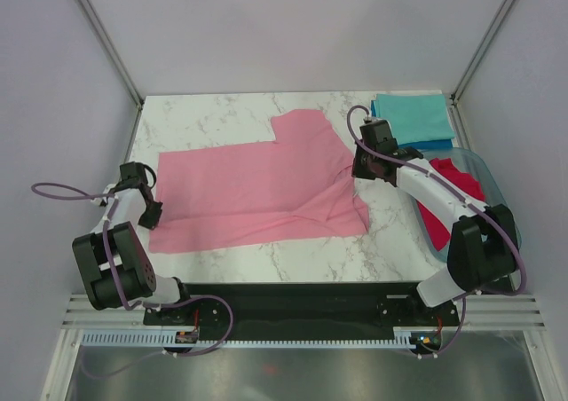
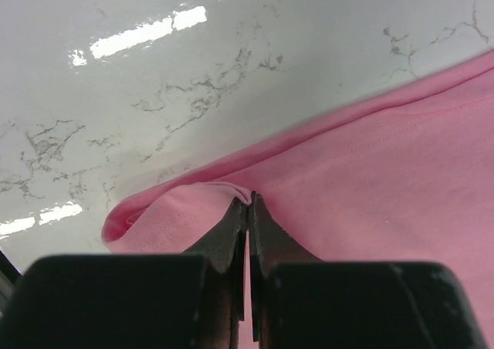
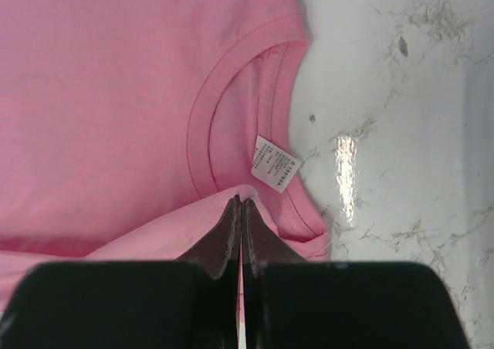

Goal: Fold and stack the t-shirts
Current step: Fold the tshirt

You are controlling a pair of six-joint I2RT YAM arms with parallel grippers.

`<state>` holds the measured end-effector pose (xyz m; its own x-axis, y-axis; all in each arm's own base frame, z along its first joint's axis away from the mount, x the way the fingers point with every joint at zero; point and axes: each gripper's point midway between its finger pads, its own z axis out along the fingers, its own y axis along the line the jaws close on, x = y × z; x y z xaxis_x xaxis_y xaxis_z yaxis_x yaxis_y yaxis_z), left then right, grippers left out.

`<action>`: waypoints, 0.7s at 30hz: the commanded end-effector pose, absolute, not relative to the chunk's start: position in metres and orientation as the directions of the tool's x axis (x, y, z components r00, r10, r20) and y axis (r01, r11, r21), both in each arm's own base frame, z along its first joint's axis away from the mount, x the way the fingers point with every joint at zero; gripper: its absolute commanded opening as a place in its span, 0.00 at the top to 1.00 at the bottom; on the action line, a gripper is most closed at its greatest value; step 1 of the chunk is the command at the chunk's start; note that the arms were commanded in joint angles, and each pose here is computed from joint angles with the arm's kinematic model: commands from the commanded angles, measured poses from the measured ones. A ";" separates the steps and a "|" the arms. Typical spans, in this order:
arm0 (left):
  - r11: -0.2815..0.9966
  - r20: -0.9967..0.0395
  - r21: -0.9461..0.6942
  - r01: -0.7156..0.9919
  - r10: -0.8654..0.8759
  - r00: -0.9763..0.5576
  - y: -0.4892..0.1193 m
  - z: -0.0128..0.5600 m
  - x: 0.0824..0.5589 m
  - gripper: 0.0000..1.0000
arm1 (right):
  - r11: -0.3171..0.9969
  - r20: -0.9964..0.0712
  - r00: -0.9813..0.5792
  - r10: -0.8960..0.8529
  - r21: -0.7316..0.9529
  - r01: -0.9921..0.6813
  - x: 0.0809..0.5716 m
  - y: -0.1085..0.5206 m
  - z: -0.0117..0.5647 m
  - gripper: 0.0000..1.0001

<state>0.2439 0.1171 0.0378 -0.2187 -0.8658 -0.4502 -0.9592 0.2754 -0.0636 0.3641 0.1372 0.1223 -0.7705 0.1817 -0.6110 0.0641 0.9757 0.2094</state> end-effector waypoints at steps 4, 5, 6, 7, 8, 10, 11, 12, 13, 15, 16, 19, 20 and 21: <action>0.239 -0.514 -0.146 -0.960 -0.847 -0.133 0.134 0.062 0.270 0.98 | 0.978 -0.670 -0.722 0.170 0.204 0.041 0.387 0.141 0.146 1.00; 0.243 -0.513 -0.143 -0.959 -0.847 -0.138 0.134 0.062 0.272 0.98 | 0.978 -0.667 -0.725 0.173 0.202 0.048 0.387 0.140 0.145 1.00; 0.245 -0.512 -0.139 -0.959 -0.847 -0.142 0.134 0.061 0.273 0.98 | 0.979 -0.666 -0.725 0.174 0.198 0.052 0.387 0.139 0.144 1.00; 0.247 -0.513 -0.141 -0.959 -0.846 -0.143 0.136 0.062 0.275 0.98 | 0.979 -0.668 -0.724 0.172 0.196 0.051 0.387 0.139 0.144 1.00; 0.256 -0.509 -0.135 -0.957 -0.847 -0.155 0.135 0.061 0.276 0.98 | 0.980 -0.664 -0.727 0.172 0.189 0.059 0.387 0.137 0.143 1.00; 0.262 -0.492 -0.126 -0.957 -0.854 -0.169 0.133 0.055 0.279 0.98 | 0.981 -0.667 -0.726 0.168 0.185 0.058 0.387 0.137 0.144 1.00; 0.262 -0.489 -0.121 -0.958 -0.855 -0.172 0.133 0.053 0.279 0.98 | 0.981 -0.667 -0.726 0.168 0.182 0.060 0.386 0.136 0.144 1.00; 0.260 -0.483 -0.112 -0.959 -0.858 -0.176 0.133 0.050 0.279 0.98 | 0.981 -0.668 -0.725 0.167 0.185 0.056 0.386 0.136 0.145 1.00; 0.263 -0.480 -0.110 -0.959 -0.858 -0.181 0.133 0.048 0.280 0.97 | 0.981 -0.666 -0.726 0.168 0.186 0.057 0.386 0.137 0.144 1.00; 0.272 -0.470 -0.096 -0.958 -0.860 -0.197 0.133 0.044 0.282 0.93 | 0.981 -0.666 -0.727 0.166 0.189 0.051 0.386 0.138 0.145 1.00; 0.278 -0.474 -0.101 -0.955 -0.857 -0.199 0.134 0.046 0.285 0.86 | 0.982 -0.664 -0.731 0.159 0.186 0.044 0.387 0.139 0.144 1.00; 0.306 -0.476 -0.090 -0.948 -0.849 -0.229 0.137 0.048 0.292 0.68 | 0.980 -0.661 -0.737 0.142 0.200 0.009 0.390 0.146 0.145 0.97; 0.309 -0.479 -0.093 -0.946 -0.847 -0.230 0.137 0.050 0.293 0.64 | 0.979 -0.665 -0.734 0.142 0.203 0.005 0.393 0.147 0.148 0.97; 0.307 -0.485 -0.091 -0.947 -0.844 -0.227 0.139 0.051 0.293 0.57 | 0.978 -0.656 -0.741 0.139 0.211 -0.003 0.394 0.151 0.145 0.97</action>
<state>0.2748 0.1248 0.0329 -0.2471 -0.8696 -0.4275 -0.9529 0.2981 -0.0555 0.3786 0.1419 0.1305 -0.7640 0.1547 -0.6264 0.0365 0.9796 0.1974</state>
